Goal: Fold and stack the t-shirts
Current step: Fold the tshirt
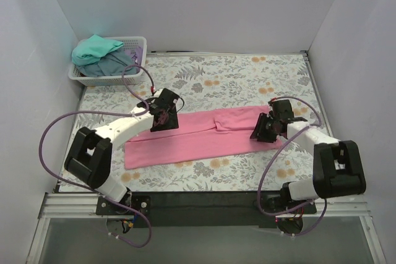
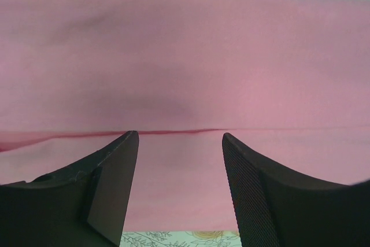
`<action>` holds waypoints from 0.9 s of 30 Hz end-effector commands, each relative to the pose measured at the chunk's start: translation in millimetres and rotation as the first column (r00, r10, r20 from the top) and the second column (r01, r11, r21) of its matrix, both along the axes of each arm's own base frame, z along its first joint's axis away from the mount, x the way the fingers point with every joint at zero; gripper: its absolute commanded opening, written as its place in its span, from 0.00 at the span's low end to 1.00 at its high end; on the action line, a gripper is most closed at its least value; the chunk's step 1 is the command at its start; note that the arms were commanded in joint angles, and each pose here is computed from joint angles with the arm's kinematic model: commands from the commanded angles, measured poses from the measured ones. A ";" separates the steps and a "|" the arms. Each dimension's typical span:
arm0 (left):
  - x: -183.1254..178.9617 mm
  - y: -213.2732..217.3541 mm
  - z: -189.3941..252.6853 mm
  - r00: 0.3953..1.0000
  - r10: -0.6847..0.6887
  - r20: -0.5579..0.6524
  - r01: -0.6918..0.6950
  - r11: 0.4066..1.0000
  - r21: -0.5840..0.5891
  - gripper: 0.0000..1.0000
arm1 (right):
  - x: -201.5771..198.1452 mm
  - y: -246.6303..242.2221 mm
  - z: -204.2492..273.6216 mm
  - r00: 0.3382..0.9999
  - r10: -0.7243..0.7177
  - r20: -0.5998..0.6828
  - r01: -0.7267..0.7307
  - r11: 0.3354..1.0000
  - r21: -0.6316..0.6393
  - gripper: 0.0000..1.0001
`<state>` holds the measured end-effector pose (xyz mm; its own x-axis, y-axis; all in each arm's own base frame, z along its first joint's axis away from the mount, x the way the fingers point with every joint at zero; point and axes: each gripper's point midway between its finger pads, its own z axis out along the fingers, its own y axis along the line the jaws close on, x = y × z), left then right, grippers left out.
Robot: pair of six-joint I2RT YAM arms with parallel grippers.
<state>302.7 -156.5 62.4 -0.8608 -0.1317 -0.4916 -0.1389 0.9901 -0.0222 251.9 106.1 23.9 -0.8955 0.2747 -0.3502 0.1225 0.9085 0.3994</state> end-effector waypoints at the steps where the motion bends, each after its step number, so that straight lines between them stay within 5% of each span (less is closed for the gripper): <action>1: 10.1 15.9 41.7 0.987 0.013 0.158 -0.011 1.000 -0.013 0.59 | 27.6 -36.8 -15.8 1.000 -0.005 -0.008 0.004 0.990 -0.144 0.46; 5: 9.7 30.6 50.2 0.972 0.031 0.233 -0.030 1.000 -0.010 0.59 | 106.3 -60.2 -12.5 0.999 -0.043 0.025 0.047 0.985 -0.166 0.46; 12: 3.9 52.6 46.6 0.939 0.094 0.332 -0.097 0.995 -0.005 0.58 | 273.5 -24.0 26.3 0.965 0.062 0.255 -0.059 0.998 -0.020 0.47; 15: 6.0 57.1 51.2 0.929 0.103 0.356 -0.112 0.994 0.004 0.58 | 295.0 -10.8 54.2 0.944 0.085 0.320 -0.087 0.996 -0.006 0.47; 21: 12.1 61.3 57.0 0.919 0.115 0.376 -0.133 0.991 0.022 0.58 | 242.9 69.9 116.6 0.875 0.231 0.425 -0.263 0.964 0.018 0.47; 27: 12.4 68.9 61.4 0.911 0.153 0.384 -0.172 0.985 0.014 0.58 | 125.9 195.1 116.5 0.807 0.409 0.426 -0.508 0.849 0.146 0.47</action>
<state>305.8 -96.8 98.6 -0.6501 -0.1860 -0.7367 -0.2398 0.9702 -0.0334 421.1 245.3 127.0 -0.7609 0.0186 -0.6486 -0.3772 0.8007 0.4654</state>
